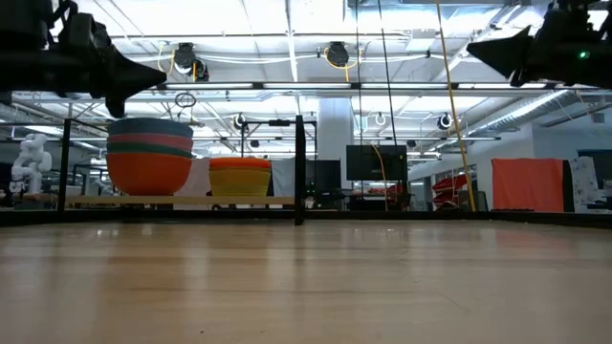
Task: Place and stack bowls onto a shelf
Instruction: Return to Home position
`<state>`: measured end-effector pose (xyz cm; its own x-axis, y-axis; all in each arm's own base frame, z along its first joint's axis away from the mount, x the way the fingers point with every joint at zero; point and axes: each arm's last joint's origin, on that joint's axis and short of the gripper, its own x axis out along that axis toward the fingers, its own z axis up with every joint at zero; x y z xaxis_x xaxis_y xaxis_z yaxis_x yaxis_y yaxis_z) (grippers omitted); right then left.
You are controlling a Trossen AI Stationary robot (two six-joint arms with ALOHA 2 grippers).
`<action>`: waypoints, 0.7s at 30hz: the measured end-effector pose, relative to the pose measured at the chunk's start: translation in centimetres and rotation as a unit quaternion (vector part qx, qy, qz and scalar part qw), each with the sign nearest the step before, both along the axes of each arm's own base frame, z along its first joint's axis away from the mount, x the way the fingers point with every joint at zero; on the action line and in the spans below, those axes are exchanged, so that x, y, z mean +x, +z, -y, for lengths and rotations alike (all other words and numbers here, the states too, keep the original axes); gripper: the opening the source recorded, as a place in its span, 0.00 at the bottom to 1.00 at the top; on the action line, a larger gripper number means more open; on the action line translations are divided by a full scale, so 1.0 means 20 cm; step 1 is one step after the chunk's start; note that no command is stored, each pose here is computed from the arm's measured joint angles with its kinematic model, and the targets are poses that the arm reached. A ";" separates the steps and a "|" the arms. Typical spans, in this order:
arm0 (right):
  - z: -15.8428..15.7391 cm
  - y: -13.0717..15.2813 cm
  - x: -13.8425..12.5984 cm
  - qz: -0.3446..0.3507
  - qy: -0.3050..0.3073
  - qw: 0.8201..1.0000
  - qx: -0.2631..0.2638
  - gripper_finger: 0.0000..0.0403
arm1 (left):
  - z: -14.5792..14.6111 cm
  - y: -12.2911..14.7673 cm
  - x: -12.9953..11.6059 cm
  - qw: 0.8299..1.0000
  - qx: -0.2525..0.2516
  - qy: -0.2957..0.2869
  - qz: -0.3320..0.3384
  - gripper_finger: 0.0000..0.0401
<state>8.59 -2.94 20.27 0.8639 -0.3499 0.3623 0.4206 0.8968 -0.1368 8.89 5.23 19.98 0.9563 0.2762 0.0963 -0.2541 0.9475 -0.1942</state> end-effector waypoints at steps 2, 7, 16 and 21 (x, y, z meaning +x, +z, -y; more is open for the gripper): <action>0.00 0.00 0.00 -0.001 0.000 1.000 0.000 0.00 | 0.00 -0.02 0.00 1.000 -0.007 -0.018 -0.003 0.01; 0.00 -0.01 0.00 -0.005 0.000 1.000 0.002 0.00 | 0.01 -0.07 0.01 0.999 -0.019 -0.041 -0.012 0.02; -0.01 -0.01 0.01 -0.014 0.028 1.000 0.001 0.00 | 0.03 -0.14 0.02 0.991 -0.026 -0.130 -0.024 0.01; -0.03 -0.02 0.02 -0.025 0.118 0.993 -0.004 0.00 | 0.05 -0.13 0.02 0.980 -0.020 -0.196 -0.026 0.04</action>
